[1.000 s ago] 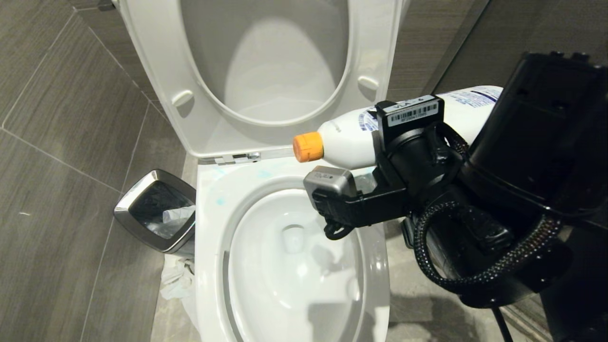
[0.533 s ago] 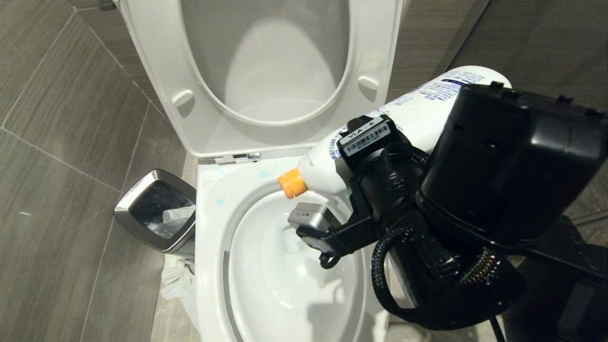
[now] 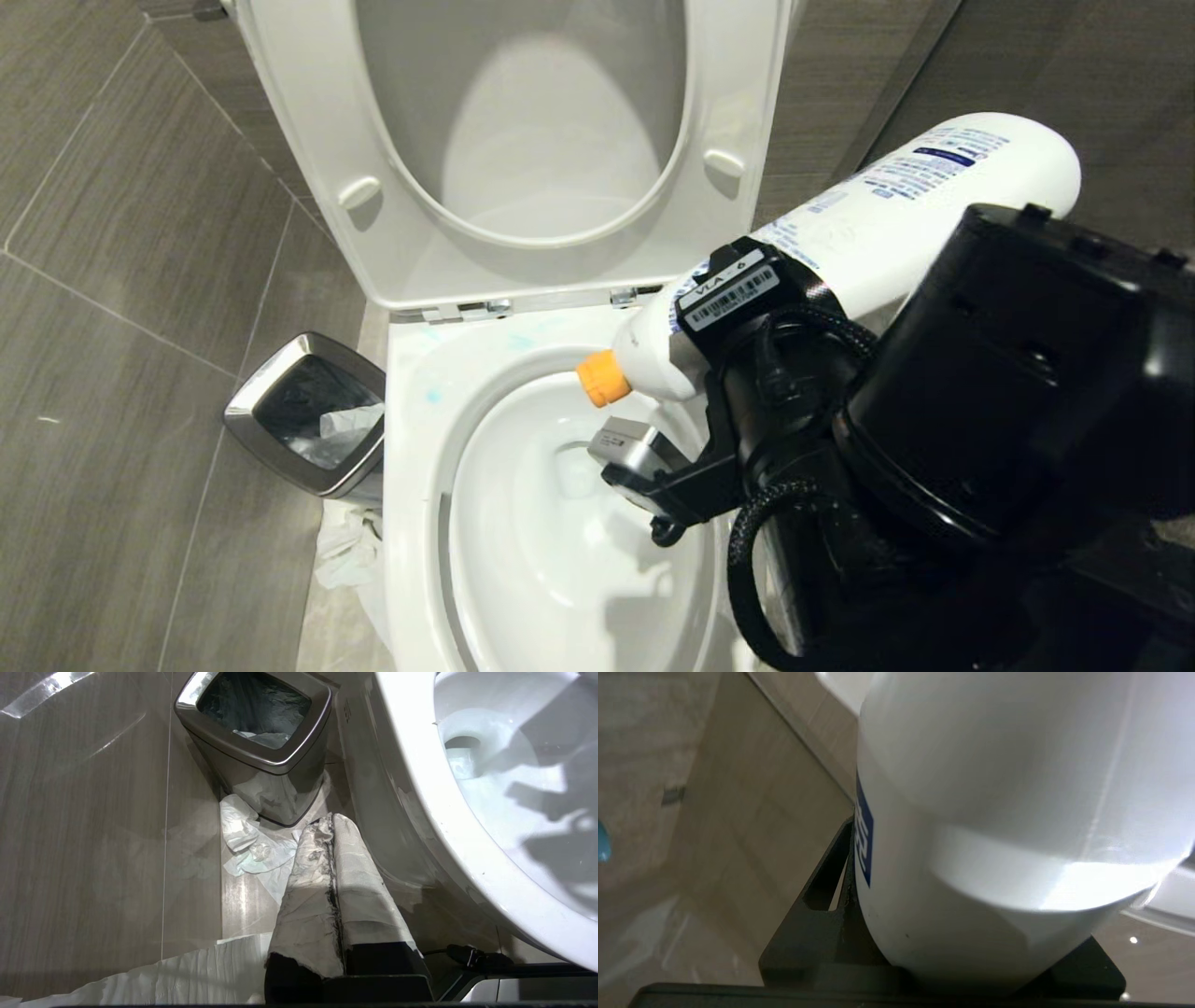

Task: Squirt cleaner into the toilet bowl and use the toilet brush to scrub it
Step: Pour in the cleaning agent

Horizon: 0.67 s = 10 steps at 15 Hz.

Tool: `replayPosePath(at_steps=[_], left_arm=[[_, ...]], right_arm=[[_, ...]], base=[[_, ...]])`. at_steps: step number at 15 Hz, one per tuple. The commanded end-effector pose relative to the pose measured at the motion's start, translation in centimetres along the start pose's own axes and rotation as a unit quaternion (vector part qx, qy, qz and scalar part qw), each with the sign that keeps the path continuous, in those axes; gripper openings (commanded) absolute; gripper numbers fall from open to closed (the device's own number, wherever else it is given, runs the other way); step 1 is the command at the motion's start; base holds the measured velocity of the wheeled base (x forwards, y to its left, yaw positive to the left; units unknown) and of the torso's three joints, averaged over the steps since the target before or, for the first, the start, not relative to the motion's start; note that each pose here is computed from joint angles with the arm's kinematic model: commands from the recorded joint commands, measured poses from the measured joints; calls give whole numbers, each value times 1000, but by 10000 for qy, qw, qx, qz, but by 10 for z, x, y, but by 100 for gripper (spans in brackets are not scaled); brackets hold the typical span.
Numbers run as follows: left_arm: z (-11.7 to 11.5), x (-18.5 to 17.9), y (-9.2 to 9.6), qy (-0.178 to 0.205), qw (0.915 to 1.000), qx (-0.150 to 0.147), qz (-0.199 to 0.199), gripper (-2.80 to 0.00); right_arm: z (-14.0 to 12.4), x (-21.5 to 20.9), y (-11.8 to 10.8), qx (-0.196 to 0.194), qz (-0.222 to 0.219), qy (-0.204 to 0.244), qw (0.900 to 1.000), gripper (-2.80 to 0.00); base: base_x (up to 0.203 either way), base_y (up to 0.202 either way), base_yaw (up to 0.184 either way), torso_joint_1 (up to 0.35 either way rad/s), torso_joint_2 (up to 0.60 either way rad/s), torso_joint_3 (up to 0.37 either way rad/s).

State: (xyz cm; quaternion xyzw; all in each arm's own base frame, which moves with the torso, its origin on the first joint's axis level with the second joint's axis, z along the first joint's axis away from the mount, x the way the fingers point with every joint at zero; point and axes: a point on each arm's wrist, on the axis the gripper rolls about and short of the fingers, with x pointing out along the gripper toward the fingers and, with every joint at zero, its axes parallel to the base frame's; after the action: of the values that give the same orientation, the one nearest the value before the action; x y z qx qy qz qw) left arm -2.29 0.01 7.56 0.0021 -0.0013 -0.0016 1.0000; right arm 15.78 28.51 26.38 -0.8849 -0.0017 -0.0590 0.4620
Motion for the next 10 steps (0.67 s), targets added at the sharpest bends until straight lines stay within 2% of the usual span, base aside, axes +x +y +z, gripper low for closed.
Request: replayPosePath(at_steps=[1,6,10], left_arm=[[0,0,0,5,10000,2,8,-280],[0,0,0,5,10000,0,1,-280],[0,0,0,5,10000,2,1,-280]], right_arm=[[8,-1,1,-219,-24,114,9997,-280],[30,-3,1,-403,-123,148,9990,-280],[30,-2,-1,-319,-87,204,9992,-280]], base=[[0,0,0,0,0,0],[0,0,0,0,0,0],[0,0,0,0,0,0]])
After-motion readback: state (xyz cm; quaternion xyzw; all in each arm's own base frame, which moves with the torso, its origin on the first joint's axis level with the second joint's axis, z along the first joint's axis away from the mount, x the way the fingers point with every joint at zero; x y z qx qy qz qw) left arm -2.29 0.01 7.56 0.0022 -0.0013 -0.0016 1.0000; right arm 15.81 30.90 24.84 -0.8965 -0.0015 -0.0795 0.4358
